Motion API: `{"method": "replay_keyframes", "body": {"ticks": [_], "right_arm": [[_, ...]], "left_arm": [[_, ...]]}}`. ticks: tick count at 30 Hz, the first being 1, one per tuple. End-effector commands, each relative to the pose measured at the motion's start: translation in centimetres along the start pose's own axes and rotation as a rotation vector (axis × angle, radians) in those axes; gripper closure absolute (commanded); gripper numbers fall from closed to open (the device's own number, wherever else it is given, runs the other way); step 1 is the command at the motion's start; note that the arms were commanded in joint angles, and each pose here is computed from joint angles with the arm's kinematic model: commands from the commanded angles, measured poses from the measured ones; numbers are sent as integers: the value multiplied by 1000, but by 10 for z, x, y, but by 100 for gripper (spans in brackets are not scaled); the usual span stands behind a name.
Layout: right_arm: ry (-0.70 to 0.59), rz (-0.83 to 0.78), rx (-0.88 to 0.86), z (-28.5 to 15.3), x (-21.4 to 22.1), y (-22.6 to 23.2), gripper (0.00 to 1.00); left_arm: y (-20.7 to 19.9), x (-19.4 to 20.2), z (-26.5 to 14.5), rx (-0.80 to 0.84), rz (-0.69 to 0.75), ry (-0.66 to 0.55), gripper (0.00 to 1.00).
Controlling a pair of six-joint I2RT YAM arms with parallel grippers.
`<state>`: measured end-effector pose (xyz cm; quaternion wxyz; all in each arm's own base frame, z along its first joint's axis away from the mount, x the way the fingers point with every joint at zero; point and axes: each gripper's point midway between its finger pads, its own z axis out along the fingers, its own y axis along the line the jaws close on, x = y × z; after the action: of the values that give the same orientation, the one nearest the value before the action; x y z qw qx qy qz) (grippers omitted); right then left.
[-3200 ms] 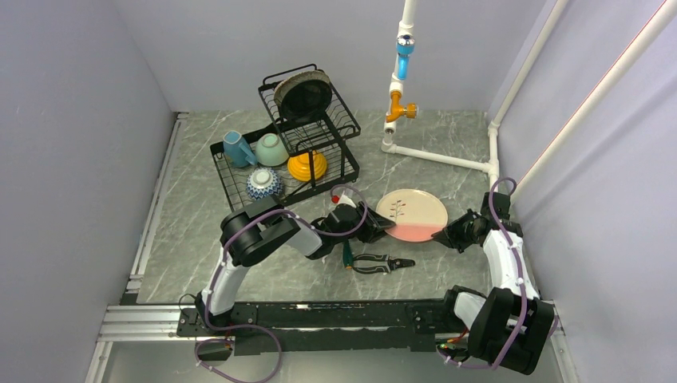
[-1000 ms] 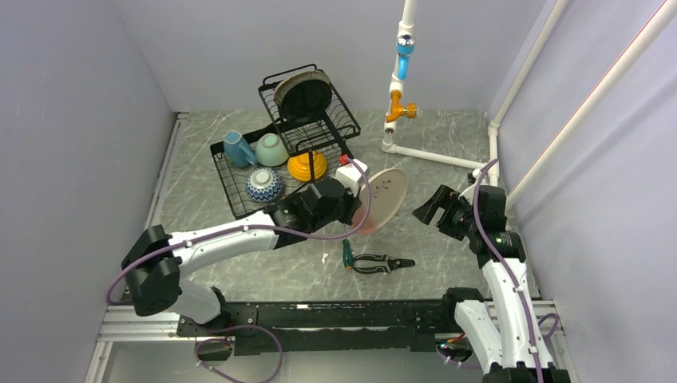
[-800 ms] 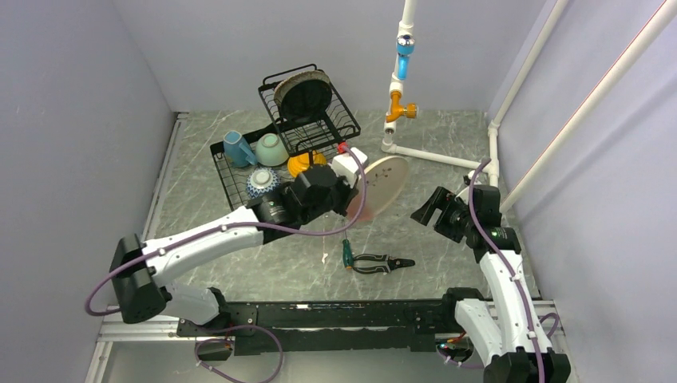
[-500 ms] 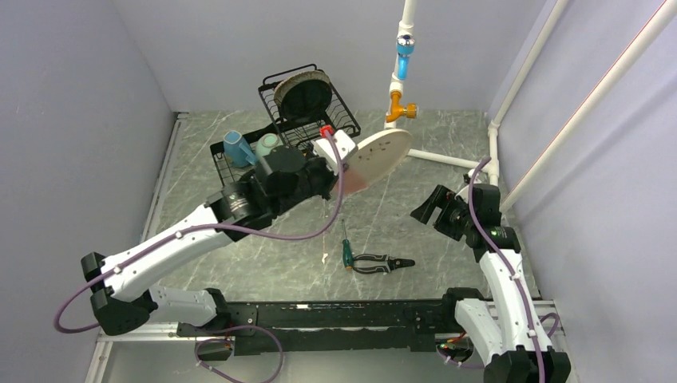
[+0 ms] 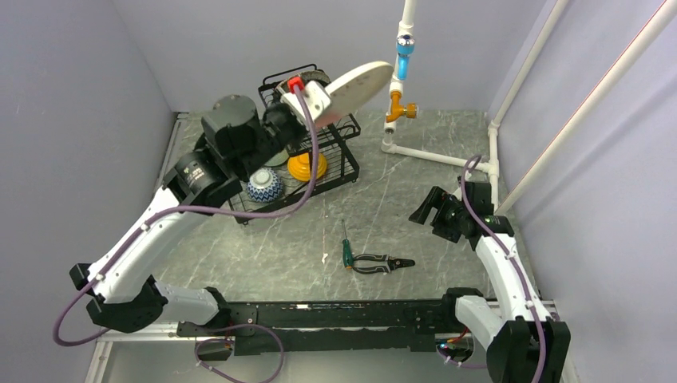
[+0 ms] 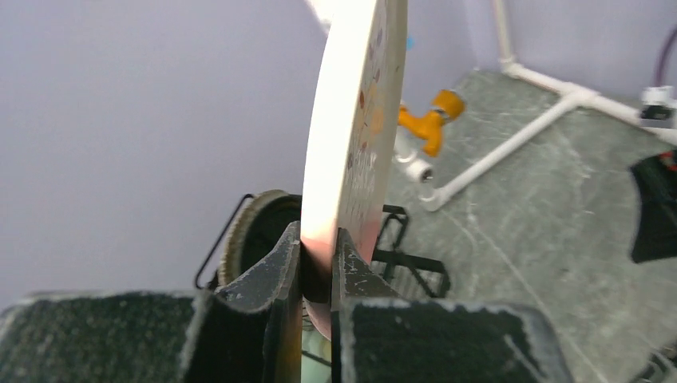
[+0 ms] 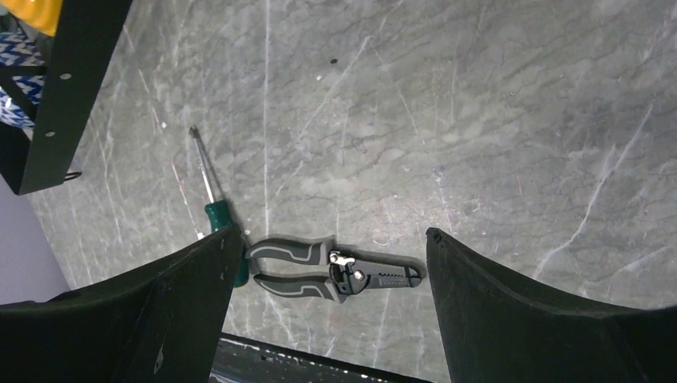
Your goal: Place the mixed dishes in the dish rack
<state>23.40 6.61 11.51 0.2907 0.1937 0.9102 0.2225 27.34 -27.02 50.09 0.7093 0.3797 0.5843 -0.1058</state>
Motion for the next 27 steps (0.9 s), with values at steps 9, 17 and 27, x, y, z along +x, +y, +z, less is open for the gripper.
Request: {"method": "replay_keyframes", "body": {"ticks": [9, 17, 27], "right_arm": [[39, -10, 67, 16, -17, -2, 13], [98, 3, 97, 29, -8, -10, 13], [106, 13, 107, 36, -13, -10, 13]], "left_arm": [[85, -22, 9, -40, 67, -120, 100], [93, 6, 26, 19, 71, -91, 100], [90, 31, 25, 116, 102, -96, 100]]}}
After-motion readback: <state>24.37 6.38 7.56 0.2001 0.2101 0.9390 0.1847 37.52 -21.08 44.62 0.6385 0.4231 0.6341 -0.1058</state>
